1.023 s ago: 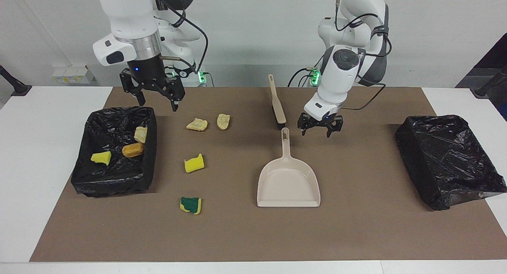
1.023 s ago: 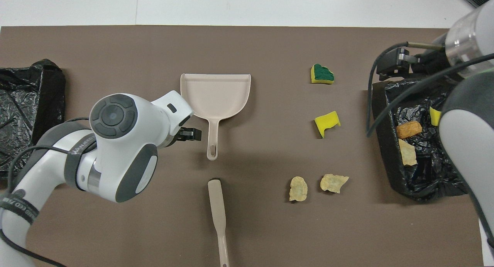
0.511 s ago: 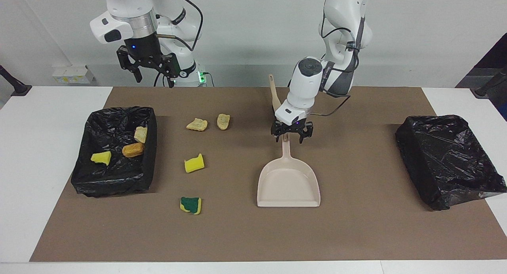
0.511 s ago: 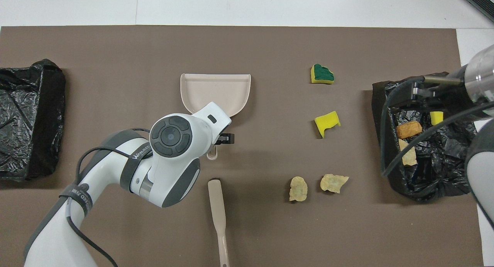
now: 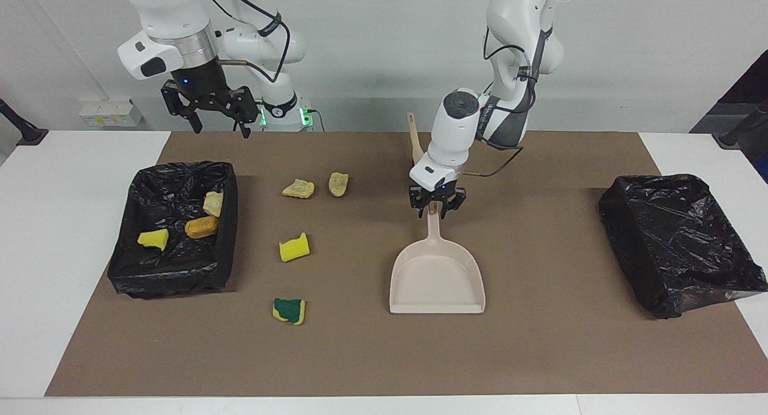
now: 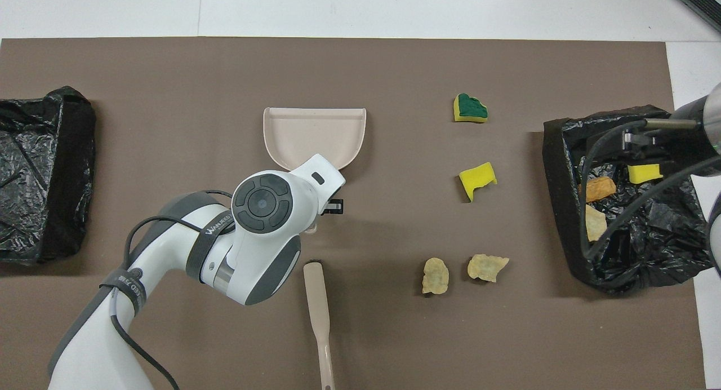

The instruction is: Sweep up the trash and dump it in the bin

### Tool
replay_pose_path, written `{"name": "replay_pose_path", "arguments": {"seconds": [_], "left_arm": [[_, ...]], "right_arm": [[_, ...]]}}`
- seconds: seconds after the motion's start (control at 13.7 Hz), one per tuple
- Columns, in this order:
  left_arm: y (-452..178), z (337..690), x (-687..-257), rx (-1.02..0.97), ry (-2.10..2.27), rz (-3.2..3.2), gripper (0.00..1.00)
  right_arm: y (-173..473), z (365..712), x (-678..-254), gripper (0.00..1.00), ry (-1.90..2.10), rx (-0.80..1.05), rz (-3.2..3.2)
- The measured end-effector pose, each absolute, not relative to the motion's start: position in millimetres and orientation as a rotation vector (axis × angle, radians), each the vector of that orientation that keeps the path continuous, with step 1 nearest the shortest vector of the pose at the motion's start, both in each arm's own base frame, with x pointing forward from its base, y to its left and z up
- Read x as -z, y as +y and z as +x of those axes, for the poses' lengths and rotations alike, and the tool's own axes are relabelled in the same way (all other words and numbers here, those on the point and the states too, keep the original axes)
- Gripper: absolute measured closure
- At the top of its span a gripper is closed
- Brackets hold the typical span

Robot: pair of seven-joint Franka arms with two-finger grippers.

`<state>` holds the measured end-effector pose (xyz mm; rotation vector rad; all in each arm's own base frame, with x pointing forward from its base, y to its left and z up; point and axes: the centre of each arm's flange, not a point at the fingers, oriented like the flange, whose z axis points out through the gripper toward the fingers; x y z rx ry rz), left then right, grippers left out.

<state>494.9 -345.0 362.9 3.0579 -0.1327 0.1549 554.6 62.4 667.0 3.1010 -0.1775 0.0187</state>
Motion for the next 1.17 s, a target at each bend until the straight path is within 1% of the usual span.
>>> {"name": "replay_pose_path", "arguments": {"seconds": [0.07,0.15,0.22,0.29,0.58,0.8,0.95,1.1,1.17], "left_arm": [[-345,495,-362,-0.153,-0.131,3.059,0.46],[-345,495,-361,-0.152,-0.126,3.059,0.46],[-345,495,-361,-0.151,-0.125,3.060,0.56],[-344,495,-361,-0.152,-0.123,3.061,0.67],[-335,503,-364,-0.169,-0.176,3.062,0.69],[-299,534,-383,-0.172,-0.369,3.067,0.69],[-271,554,-402,-0.148,-0.410,3.076,0.69],[-245,566,-411,-0.131,-0.432,3.080,0.69],[-230,571,-411,-0.115,-0.439,3.083,0.69]], "right_arm": [[63,554,-668,0.00,-0.177,-0.020,3.101],[63,554,-668,0.00,-0.177,-0.021,3.101],[63,553,-668,0.00,-0.177,-0.021,3.101],[63,553,-668,0.00,-0.176,-0.019,3.101],[70,550,-669,0.00,-0.157,-0.018,3.101],[72,547,-669,0.00,-0.152,-0.007,3.099],[78,542,-667,0.00,-0.133,0.031,3.095],[98,529,-661,0.00,-0.078,0.061,3.098],[115,516,-656,0.00,-0.029,0.087,3.115]]}}
